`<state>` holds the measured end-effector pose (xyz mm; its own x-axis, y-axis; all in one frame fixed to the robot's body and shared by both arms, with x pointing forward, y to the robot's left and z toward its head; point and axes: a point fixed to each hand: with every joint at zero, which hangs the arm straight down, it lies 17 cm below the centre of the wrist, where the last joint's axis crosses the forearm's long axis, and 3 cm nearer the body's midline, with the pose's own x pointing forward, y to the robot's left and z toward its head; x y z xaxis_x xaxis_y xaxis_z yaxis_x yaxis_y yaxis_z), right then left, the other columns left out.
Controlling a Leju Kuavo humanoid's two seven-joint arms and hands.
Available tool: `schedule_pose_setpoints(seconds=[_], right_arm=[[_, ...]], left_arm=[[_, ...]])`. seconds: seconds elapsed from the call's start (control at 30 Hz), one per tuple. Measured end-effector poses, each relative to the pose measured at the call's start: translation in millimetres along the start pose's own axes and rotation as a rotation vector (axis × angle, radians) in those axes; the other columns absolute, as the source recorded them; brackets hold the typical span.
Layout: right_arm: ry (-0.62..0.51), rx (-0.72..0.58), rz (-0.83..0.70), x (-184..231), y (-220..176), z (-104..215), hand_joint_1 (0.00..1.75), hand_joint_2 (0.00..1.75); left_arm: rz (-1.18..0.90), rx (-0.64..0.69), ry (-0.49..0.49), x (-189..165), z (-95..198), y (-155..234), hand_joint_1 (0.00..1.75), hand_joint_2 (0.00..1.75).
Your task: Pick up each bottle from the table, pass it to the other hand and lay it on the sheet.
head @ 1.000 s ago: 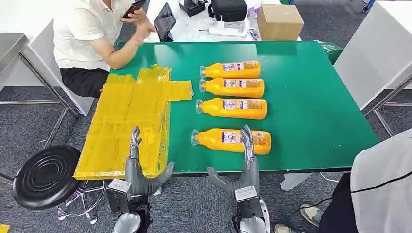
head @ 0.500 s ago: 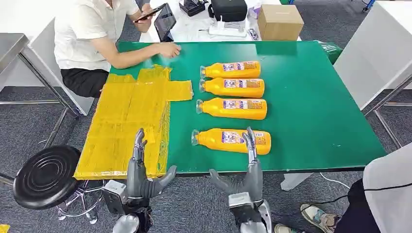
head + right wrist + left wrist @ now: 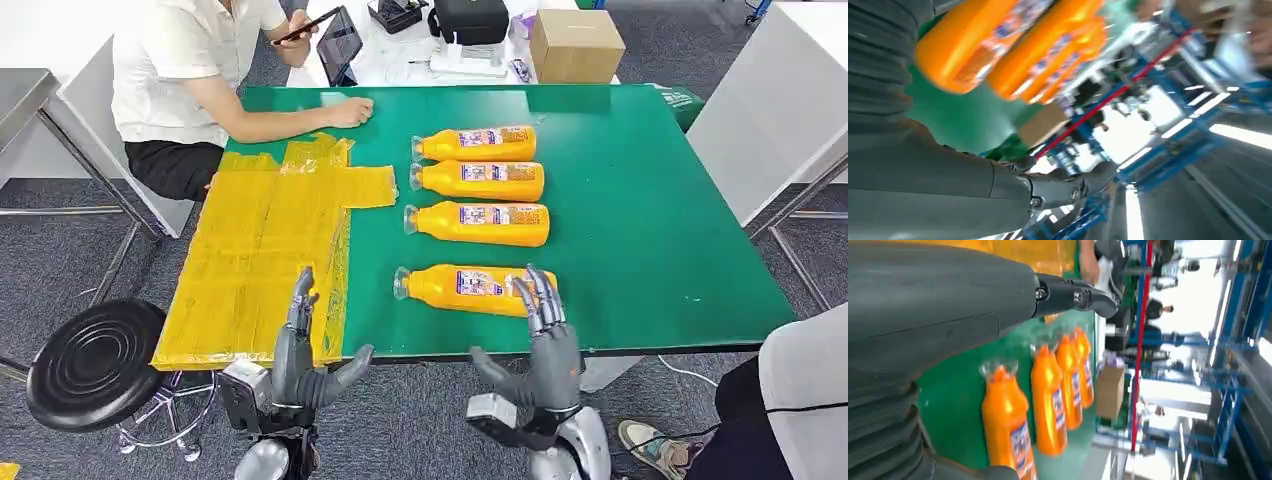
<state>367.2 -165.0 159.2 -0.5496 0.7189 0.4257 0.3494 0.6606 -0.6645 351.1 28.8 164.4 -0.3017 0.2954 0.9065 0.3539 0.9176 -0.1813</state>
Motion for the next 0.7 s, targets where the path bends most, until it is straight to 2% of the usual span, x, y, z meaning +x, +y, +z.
schedule_pose_setpoints(seconds=[0.23, 0.37, 0.6, 0.7], right_arm=[[0.137, 0.055, 0.097, -69.7, 7.2, -10.8, 0.0, 1.75], [0.219, 0.13, 0.105, -106.0, 23.2, -14.1, 0.0, 1.75], [0.244, 0.182, 0.085, -122.7, 39.7, -20.7, 0.0, 1.75], [0.249, 0.231, 0.022, -123.5, 52.4, -21.8, 0.0, 1.75]], left_arm=[[-0.005, -0.009, 0.063, -10.3, -2.8, -5.2, 0.0, 1.75], [-0.061, -0.001, 0.05, -10.5, -7.3, -5.3, 0.0, 1.75], [-0.077, -0.021, 0.043, -10.7, -10.4, -11.3, 0.0, 1.75], [-0.077, -0.036, 0.039, -10.5, -12.5, -15.1, 0.0, 1.75]])
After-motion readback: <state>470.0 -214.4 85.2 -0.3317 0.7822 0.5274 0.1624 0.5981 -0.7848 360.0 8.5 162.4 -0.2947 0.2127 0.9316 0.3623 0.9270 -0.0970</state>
